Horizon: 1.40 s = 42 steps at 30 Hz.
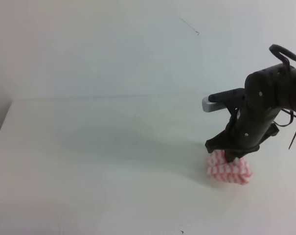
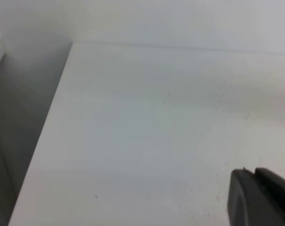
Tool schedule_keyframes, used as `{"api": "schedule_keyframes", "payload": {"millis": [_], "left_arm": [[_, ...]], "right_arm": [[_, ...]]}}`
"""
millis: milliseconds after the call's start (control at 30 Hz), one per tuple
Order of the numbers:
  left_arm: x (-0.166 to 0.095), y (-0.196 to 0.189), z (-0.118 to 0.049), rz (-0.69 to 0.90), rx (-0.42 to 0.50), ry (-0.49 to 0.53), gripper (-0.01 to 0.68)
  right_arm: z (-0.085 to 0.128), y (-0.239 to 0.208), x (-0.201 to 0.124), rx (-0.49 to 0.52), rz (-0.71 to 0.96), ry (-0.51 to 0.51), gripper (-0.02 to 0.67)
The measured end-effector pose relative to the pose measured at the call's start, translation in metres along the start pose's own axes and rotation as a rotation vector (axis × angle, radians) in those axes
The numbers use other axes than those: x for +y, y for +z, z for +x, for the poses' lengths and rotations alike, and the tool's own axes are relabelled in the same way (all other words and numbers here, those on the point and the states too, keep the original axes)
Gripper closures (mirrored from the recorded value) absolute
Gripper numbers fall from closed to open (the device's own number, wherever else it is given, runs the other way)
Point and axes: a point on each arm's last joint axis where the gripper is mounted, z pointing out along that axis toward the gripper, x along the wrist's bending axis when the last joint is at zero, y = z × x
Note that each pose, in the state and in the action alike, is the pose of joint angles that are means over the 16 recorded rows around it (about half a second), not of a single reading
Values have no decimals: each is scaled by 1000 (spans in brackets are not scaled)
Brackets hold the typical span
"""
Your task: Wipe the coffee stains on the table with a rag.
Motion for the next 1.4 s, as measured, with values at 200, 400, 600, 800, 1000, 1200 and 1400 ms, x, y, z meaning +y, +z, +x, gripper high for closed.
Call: {"api": "schedule_keyframes", "payload": {"millis": [200, 400, 600, 800, 1000, 1200, 1400], "left_arm": [[0, 0, 0, 0, 0, 0, 672], [0, 0, 0, 0, 0, 0, 672], [0, 0, 0, 1, -4, 1, 672], [0, 0, 0, 2, -8, 2, 672], [0, 0, -1, 2, -12, 3, 672], [0, 0, -1, 2, -12, 3, 673], [0, 0, -1, 2, -12, 3, 673]], "right_arm": [[0, -8, 0, 14, -1, -16, 388], [0, -60, 1, 17, -102, -71, 354], [-4, -143, -14, 0, -272, -131, 468], [-12, -218, -59, -38, -466, -170, 598], [-18, -247, -130, -48, -654, -165, 644], [-21, -219, -209, -12, -778, -120, 648], [-23, -178, -269, 35, -905, -62, 649]]}}
